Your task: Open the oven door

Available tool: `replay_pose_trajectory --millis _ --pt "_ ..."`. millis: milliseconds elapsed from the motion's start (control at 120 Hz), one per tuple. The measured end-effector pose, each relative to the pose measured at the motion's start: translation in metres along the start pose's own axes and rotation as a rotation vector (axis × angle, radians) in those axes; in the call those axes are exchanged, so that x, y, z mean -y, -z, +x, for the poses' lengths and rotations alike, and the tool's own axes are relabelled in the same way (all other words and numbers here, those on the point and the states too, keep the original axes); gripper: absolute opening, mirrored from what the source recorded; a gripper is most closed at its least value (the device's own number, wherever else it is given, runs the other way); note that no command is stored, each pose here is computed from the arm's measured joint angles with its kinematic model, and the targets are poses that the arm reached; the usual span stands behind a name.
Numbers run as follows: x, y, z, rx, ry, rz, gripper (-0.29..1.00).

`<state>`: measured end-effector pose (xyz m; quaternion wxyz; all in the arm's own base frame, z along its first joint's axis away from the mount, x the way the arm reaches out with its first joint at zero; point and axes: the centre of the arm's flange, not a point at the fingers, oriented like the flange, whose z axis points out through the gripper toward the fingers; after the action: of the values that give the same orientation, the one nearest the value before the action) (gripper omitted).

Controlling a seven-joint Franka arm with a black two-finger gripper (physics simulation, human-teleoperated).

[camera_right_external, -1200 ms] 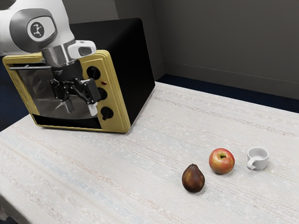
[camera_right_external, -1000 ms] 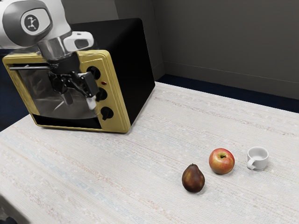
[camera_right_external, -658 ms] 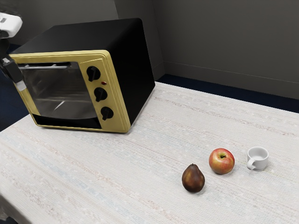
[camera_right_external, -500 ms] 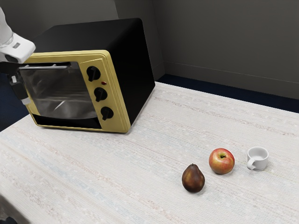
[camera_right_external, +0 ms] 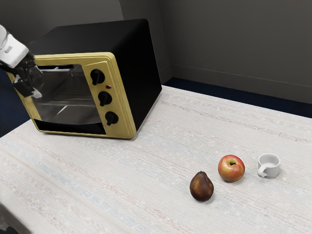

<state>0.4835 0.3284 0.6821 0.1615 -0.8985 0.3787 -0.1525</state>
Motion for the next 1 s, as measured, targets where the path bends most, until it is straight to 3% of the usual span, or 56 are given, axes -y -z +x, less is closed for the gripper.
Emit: replay_pose_trajectory --millis 183,342,567,758,1000 --pt "0.005 0.000 -0.024 -0.182 -0.022 -0.028 0.70" --pt "0.009 -0.003 -0.049 -0.267 -0.084 -0.023 0.70" --pt "0.025 -0.008 -0.082 -0.253 -0.190 0.010 0.70" --pt "0.041 -0.024 -0.026 -0.271 -0.366 0.012 0.70" --pt "0.044 -0.033 -0.029 -0.268 -0.431 0.005 0.71"
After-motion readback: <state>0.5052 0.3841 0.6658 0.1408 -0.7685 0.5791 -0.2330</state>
